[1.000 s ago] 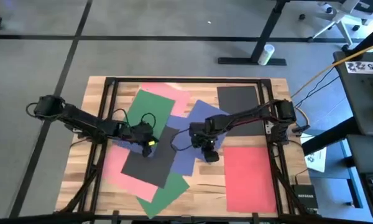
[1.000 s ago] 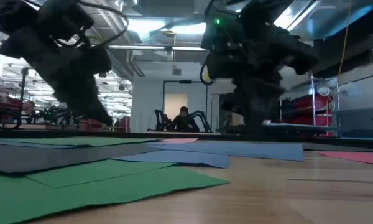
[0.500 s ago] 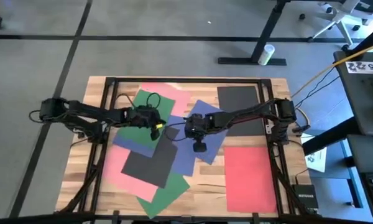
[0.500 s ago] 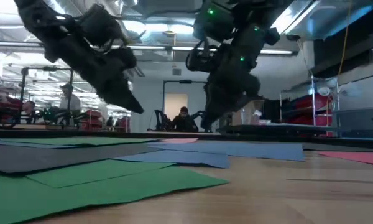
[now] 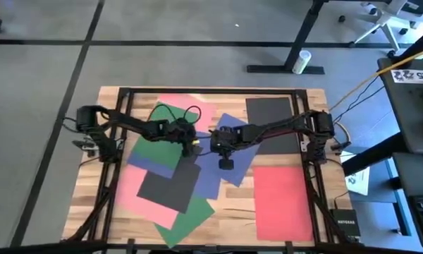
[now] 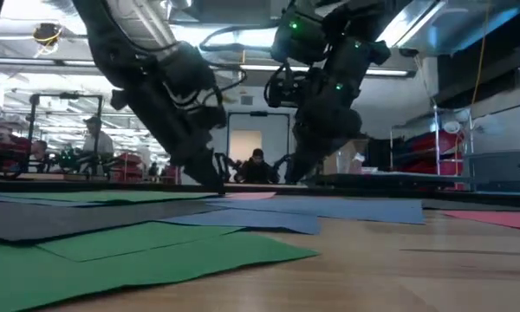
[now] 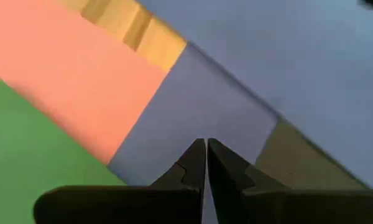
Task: Organize paper
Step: Move the blue paper to the top center of the table
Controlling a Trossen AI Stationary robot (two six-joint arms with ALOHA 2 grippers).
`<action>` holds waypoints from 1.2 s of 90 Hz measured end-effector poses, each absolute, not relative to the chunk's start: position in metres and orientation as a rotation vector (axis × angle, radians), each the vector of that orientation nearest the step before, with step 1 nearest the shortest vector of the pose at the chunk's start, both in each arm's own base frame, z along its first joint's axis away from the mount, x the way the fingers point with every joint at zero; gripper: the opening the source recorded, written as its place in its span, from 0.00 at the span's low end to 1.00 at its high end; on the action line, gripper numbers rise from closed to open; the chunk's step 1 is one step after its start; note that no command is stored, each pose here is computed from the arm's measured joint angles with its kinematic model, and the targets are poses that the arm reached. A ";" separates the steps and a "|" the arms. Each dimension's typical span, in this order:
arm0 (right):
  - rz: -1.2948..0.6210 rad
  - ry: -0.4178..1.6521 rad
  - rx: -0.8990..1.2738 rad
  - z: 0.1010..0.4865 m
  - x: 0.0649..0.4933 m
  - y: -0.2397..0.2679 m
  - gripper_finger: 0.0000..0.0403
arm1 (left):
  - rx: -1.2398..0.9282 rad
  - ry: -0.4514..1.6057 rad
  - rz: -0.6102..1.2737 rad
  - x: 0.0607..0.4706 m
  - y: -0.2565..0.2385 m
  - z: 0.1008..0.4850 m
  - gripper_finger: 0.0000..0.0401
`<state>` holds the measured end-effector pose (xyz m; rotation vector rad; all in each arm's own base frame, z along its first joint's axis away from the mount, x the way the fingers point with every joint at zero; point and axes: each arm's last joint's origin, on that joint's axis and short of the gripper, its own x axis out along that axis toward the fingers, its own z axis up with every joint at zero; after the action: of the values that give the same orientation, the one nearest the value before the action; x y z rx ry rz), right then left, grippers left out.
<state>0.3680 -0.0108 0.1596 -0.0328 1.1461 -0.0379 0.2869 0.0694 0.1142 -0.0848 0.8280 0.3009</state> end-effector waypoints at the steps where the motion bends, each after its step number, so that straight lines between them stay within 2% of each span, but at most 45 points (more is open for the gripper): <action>1: -0.035 1.150 -0.030 0.159 0.368 -0.011 0.00 | -0.086 0.832 0.302 0.287 0.070 0.114 0.00; 75: 0.072 1.317 -0.012 0.154 0.352 0.018 0.00 | -0.107 1.081 0.317 0.264 0.055 0.113 0.00; 108: -0.015 1.323 -0.048 0.154 0.351 0.019 0.00 | -0.095 1.132 0.337 0.251 0.045 0.110 0.00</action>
<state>0.3511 0.0192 0.1540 -0.0483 1.3235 -0.0151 0.2513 0.0445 0.1096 -0.0954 1.1324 0.3367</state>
